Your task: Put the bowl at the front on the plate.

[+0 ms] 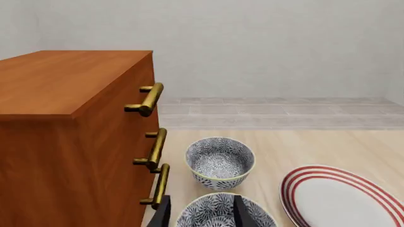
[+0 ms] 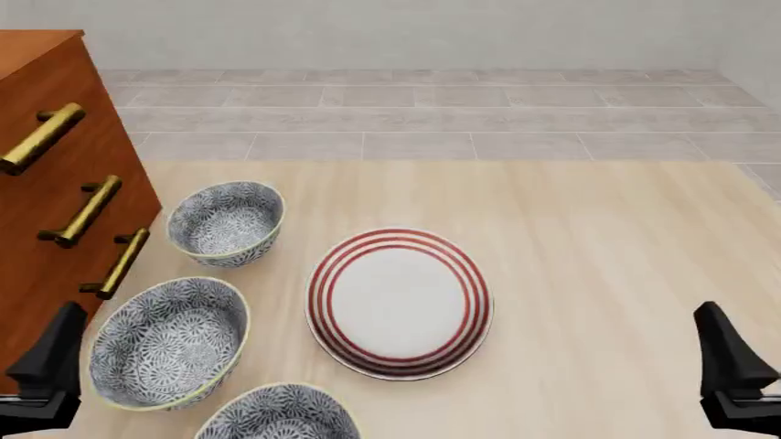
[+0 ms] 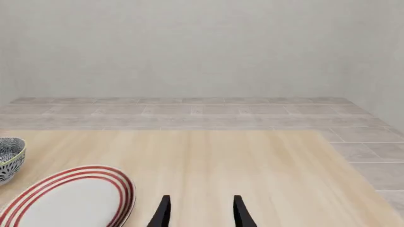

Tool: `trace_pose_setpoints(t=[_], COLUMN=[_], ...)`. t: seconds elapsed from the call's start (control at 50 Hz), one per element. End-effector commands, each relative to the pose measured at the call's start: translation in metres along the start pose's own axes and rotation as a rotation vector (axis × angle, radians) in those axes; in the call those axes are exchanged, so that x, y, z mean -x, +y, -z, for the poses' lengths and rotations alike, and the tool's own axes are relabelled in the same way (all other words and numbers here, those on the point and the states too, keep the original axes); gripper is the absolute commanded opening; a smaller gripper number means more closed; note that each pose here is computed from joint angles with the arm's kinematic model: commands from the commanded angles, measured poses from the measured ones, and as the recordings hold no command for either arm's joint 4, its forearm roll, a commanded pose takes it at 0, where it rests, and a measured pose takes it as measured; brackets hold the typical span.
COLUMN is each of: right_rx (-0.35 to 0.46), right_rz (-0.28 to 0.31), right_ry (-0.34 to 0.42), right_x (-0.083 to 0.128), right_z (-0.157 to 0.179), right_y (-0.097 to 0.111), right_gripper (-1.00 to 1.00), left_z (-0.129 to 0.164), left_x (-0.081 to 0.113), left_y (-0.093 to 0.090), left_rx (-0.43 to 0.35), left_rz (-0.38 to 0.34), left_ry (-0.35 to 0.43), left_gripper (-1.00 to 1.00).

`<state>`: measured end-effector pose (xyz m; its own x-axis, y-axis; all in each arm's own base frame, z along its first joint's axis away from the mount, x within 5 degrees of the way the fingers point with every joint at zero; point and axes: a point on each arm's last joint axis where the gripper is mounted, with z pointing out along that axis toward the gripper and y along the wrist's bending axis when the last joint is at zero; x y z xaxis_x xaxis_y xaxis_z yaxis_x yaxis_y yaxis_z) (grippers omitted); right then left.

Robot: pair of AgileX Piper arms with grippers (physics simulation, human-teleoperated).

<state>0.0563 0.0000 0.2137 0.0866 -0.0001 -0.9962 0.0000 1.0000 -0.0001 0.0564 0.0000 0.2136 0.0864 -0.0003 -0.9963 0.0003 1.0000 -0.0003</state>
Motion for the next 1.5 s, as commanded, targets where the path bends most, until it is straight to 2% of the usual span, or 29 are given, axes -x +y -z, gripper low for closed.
trace_pose_setpoints(t=[0.02,0.54,0.56,0.58,0.62,0.64,0.68,0.72,0.74,0.78,0.8,0.82,0.84,0.86,0.88,0.92,0.98,1.0,1.06,1.08,1.1,1.12,1.16,1.28,1.34,1.38,1.46,1.5], right_rx=[0.0,0.0,0.0,0.0,0.0,0.0,0.0,0.0,0.0,0.0,0.0,0.0,0.0,0.0,0.0,0.0,0.0,0.0,0.0,0.0,0.0,0.0,0.0,0.0,0.0,0.0,0.0,0.0], right_rz=[0.0,0.0,0.0,0.0,0.0,0.0,0.0,0.0,0.0,0.0,0.0,0.0,0.0,0.0,0.0,0.0,0.0,0.0,0.0,0.0,0.0,0.0,0.0,0.0,0.0,0.0,0.0,0.0], right_ry=[0.001,0.001,0.001,0.001,0.0,0.0,0.001,0.0,0.001,0.001,0.001,0.001,0.001,0.001,0.001,0.001,0.001,0.0,0.001,0.001,0.001,0.0,0.001,0.001,0.001,0.0,0.001,0.001], right_x=[0.001,0.002,0.002,0.002,0.002,0.002,0.002,0.002,0.002,0.002,0.002,0.002,0.002,0.002,0.002,0.002,0.002,0.002,0.002,0.002,0.002,0.002,0.002,0.002,0.002,0.002,0.002,0.002], right_z=[0.0,0.0,0.0,0.0,0.0,0.0,0.0,0.0,0.0,0.0,0.0,0.0,0.0,0.0,0.0,0.0,0.0,0.0,0.0,0.0,0.0,0.0,0.0,0.0,0.0,0.0,0.0,0.0], right_y=[0.0,0.0,0.0,0.0,0.0,0.0,0.0,0.0,0.0,0.0,0.0,0.0,0.0,0.0,0.0,0.0,0.0,0.0,0.0,0.0,0.0,0.0,0.0,0.0,0.0,0.0,0.0,0.0], right_gripper=[1.0,1.0,1.0,1.0,1.0,1.0,1.0,1.0,1.0,1.0,1.0,1.0,1.0,1.0,1.0,1.0,1.0,1.0,1.0,1.0,1.0,1.0,1.0,1.0,1.0,1.0,1.0,1.0], left_z=[0.0,-0.001,-0.001,-0.001,-0.009,-0.009,-0.003,-0.009,-0.014,-0.022,-0.022,-0.019,-0.015,-0.023,-0.02,-0.02,-0.021,-0.019,-0.02,-0.019,-0.018,-0.018,-0.016,-0.01,-0.007,-0.005,-0.002,0.0], left_x=[0.001,0.0,0.0,0.0,-0.003,0.003,0.021,0.033,0.034,0.036,0.042,0.049,0.062,0.057,0.066,0.074,0.085,0.09,0.094,0.095,0.096,0.092,0.096,0.122,0.128,0.131,0.127,0.13], left_y=[0.0,0.0,0.002,0.001,-0.001,-0.002,-0.003,-0.006,-0.006,-0.007,-0.007,-0.007,-0.003,-0.003,-0.006,-0.004,-0.006,-0.005,-0.006,-0.006,-0.005,-0.005,-0.007,-0.005,-0.006,-0.007,-0.007,-0.006], left_rx=[0.0,0.0,0.036,0.01,-0.017,-0.023,-0.049,-0.097,-0.083,-0.087,-0.083,-0.093,-0.033,-0.014,-0.067,-0.041,-0.065,-0.062,-0.065,-0.072,-0.059,-0.049,-0.076,-0.06,-0.076,-0.083,-0.087,-0.081], left_rz=[0.0,0.01,0.01,0.012,0.062,0.077,0.059,0.053,0.068,0.048,0.048,0.024,0.134,0.143,0.097,0.114,0.062,0.066,0.081,0.059,0.045,0.062,0.066,0.08,0.084,0.102,0.089,0.085], left_ry=[0.001,0.007,0.002,0.005,0.068,0.074,0.055,0.12,0.162,0.257,0.283,0.268,0.256,0.328,0.333,0.349,0.401,0.408,0.479,0.494,0.524,0.567,0.595,0.654,0.681,0.705,0.763,0.756], left_gripper=[1.0,1.0,1.0,1.0,1.0,1.0,1.0,1.0,1.0,1.0,1.0,1.0,1.0,1.0,1.0,1.0,1.0,1.0,1.0,1.0,1.0,1.0,1.0,1.0,1.0,1.0,1.0,1.0])
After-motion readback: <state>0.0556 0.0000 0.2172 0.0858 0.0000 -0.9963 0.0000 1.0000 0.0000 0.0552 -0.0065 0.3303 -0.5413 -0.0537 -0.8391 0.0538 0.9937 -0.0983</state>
